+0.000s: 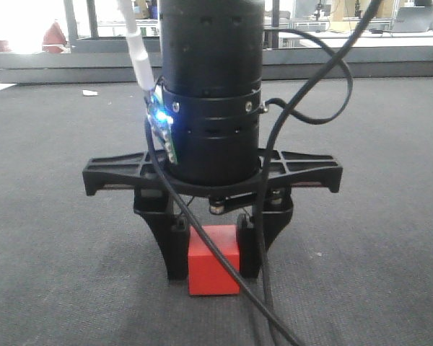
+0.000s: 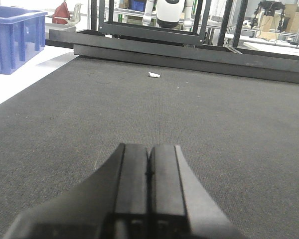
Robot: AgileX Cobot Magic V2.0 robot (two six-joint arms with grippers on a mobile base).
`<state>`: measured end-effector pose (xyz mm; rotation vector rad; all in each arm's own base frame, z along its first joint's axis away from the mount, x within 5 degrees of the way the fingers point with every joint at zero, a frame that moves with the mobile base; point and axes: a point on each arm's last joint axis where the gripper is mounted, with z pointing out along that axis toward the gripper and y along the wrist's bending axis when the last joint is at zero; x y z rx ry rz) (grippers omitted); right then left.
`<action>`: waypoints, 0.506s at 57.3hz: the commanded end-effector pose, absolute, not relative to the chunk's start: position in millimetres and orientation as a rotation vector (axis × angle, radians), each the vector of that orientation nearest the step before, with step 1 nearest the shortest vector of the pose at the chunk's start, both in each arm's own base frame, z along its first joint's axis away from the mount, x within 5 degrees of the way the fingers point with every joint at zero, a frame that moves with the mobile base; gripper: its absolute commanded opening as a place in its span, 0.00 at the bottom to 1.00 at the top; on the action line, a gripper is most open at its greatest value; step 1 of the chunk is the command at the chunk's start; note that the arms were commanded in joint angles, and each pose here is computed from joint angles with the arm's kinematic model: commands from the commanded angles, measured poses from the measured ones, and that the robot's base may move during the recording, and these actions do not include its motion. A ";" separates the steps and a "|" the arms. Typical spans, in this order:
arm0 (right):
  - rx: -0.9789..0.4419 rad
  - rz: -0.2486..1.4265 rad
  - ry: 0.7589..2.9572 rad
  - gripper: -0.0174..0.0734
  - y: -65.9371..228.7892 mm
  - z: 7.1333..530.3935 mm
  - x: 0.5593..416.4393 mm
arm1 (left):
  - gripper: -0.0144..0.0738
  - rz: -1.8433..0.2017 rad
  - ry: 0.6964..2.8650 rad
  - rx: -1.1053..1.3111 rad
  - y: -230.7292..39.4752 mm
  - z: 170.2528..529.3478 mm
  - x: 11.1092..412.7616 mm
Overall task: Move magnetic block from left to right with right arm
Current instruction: 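Close the right gripper on the red cube and lift it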
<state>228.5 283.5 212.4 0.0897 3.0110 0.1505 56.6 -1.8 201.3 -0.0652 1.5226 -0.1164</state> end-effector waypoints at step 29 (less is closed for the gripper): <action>-0.177 0.412 2.660 0.58 188.2 281.1 216.6 | 0.02 -0.120 1.440 -0.065 -1.3 206.5 55.4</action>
